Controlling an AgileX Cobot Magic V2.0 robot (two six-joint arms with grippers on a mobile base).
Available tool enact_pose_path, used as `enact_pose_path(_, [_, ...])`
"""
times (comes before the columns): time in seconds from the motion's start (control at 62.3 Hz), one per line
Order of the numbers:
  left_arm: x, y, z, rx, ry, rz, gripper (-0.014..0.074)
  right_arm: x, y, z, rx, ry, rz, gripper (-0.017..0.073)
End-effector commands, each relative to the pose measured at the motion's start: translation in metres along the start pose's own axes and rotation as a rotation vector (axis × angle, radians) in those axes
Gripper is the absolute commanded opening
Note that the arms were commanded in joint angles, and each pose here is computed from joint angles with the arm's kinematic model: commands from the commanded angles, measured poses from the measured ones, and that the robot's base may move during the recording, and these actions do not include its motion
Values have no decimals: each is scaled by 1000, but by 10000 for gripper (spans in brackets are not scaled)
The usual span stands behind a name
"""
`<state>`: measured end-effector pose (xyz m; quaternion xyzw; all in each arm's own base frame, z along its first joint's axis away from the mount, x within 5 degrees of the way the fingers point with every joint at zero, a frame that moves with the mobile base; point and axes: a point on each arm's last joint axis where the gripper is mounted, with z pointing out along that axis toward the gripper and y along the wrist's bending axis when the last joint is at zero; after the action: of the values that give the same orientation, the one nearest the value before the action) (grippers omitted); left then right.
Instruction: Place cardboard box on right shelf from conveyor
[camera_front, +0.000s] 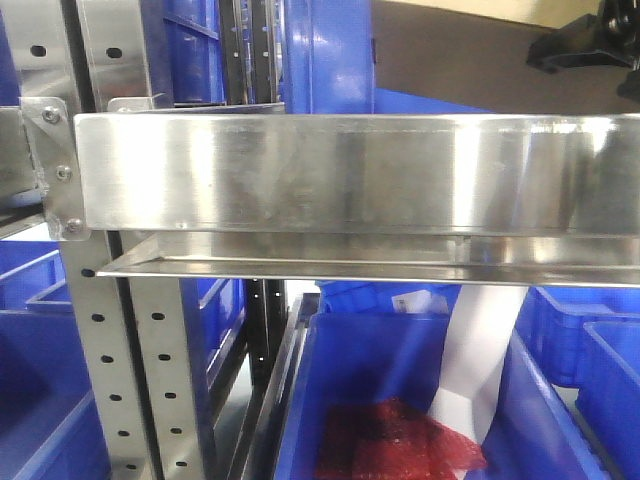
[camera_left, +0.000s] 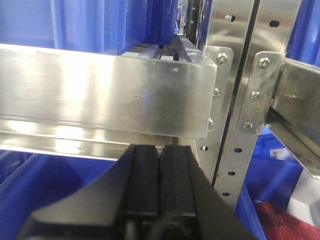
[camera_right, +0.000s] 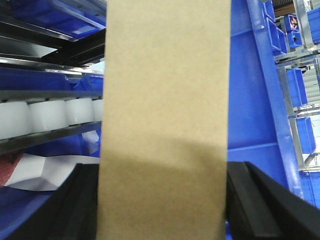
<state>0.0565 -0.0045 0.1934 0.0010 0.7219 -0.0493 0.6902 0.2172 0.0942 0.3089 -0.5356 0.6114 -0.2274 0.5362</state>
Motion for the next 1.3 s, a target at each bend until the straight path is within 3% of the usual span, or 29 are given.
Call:
enact_pose_path(0.0, [-9, 0, -1, -1, -94, -10, -119, -5, -16, -11, 67, -18, -10, 463])
enact_pose_path(0.193, [-9, 0, -1, -1, -94, -10, -119, 0, -17, -12, 86, 35, -6, 596])
enact_pose_path(0.433, [-9, 0, -1, -1, -94, -10, -119, -2, -6, -11, 37, -25, 7, 599])
enact_pose_path(0.658, [-9, 0, -1, -1, -94, -10, -119, -4, -12, -22, 70, -43, 16, 599])
enact_pose_path(0.754, [-9, 0, -1, -1, -94, -10, -119, -5, -16, -32, 99, -69, 45, 599])
enact_pose_path(0.995, [-9, 0, -1, -1, -94, -10, -119, -14, -31, -72, 183, -222, 216, 596])
enact_pose_path(1.027, [-9, 0, -1, -1, -94, -10, -119, -14, -32, -77, 189, -233, 265, 589])
enact_pose_path(1.123, [-9, 0, -1, -1, -94, -10, -119, -7, -37, -92, 213, -215, 483, 528])
enact_pose_path(1.171, [-9, 0, -1, -1, -94, -10, -119, -1, -37, -97, 219, -174, 596, 452])
enact_pose_path(1.284, [-9, 0, -1, -1, -94, -10, -119, 20, -38, -105, 257, -27, 769, 235])
